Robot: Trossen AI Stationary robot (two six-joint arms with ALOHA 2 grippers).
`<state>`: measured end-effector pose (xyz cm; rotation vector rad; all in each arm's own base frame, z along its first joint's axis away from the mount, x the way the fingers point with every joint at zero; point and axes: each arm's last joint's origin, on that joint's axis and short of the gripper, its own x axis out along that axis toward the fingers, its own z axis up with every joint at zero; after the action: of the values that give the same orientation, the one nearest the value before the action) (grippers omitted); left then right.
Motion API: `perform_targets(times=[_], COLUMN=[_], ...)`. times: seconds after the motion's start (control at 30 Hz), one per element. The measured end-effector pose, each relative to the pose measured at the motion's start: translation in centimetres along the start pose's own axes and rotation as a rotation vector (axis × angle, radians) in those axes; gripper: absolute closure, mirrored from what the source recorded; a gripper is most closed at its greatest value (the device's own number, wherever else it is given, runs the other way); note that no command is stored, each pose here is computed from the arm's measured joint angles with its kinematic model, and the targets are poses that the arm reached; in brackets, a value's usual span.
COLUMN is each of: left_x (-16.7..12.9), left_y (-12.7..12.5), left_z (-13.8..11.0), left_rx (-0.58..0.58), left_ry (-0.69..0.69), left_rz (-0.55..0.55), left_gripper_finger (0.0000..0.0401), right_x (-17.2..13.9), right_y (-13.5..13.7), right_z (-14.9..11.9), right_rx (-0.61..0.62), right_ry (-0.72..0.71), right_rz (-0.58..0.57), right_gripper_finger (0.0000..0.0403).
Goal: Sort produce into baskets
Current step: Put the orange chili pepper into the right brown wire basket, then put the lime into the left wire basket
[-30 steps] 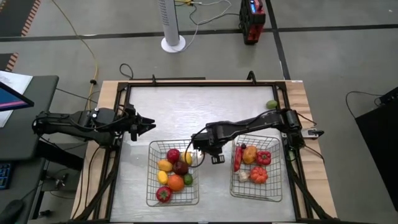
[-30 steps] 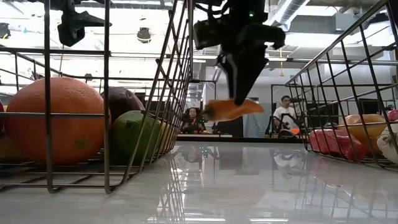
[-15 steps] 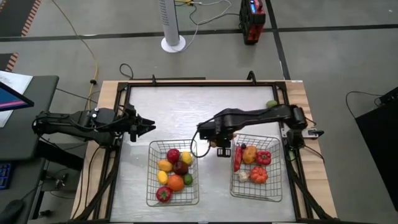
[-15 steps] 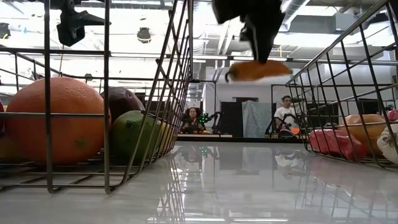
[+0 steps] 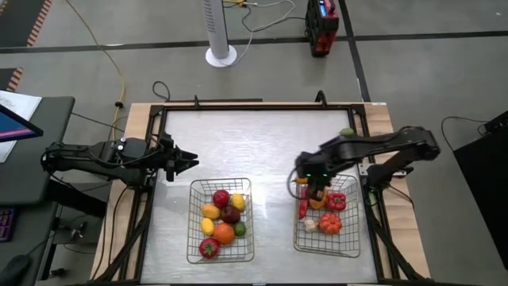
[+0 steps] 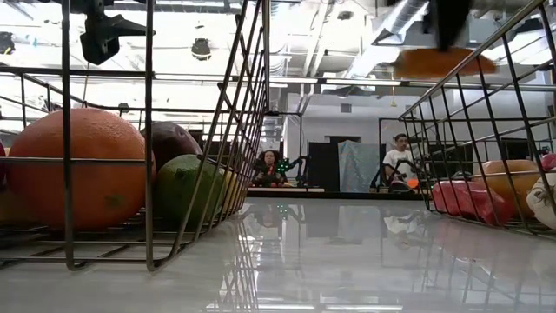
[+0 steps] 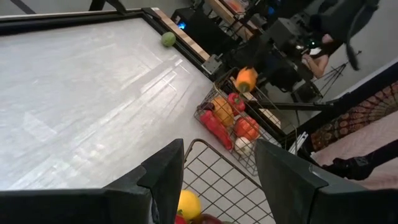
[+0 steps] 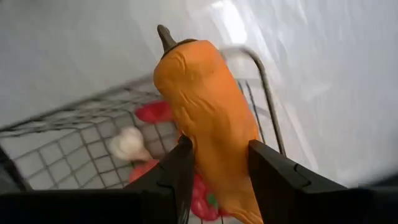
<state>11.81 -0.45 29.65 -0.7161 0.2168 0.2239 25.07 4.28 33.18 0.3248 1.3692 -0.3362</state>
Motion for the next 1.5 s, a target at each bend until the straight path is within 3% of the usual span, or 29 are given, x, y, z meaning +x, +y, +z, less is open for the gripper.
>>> perform_targets(times=[0.23, 0.47, 0.63, 1.0, 1.13, 1.27, 1.5], left_x=[0.0, 0.0, 0.0, 0.0, 0.0, 0.0, -0.1], left_y=[0.0, 0.0, 0.0, 0.2, 0.2, 0.2, 0.4], left_z=[0.0, 0.0, 0.0, 0.2, 0.2, 0.2, 0.4], left_rx=[0.001, 0.004, 0.005, 0.000, -0.003, -0.007, -0.001], left_ry=[-0.001, -0.001, -0.016, -0.051, -0.069, -0.077, -0.133], left_rz=[0.001, 0.001, 0.017, 0.054, 0.072, 0.079, 0.145], left_gripper_finger=[0.0218, 0.0218, 0.0218, 0.0218, 0.0218, 0.0218, 0.0218], right_x=[1.5, 2.2, 2.1, 4.0, 5.7, 7.1, 9.8], right_y=[-1.1, -1.8, -4.3, -13.4, -16.6, -19.2, -22.8], right_z=[-3.4, -3.5, -2.5, -1.2, -1.9, -2.5, -2.6], right_rx=[0.162, 0.180, 0.304, 0.645, 0.766, 0.771, 0.707], right_ry=[0.041, 0.101, 0.100, -0.009, 0.027, 0.095, 0.254], right_rz=[0.060, 0.046, 0.036, -0.025, -0.156, -0.248, -0.255], right_gripper_finger=[0.0221, 0.0108, 0.0062, 0.0074, 0.0076, 0.0076, 0.0065])
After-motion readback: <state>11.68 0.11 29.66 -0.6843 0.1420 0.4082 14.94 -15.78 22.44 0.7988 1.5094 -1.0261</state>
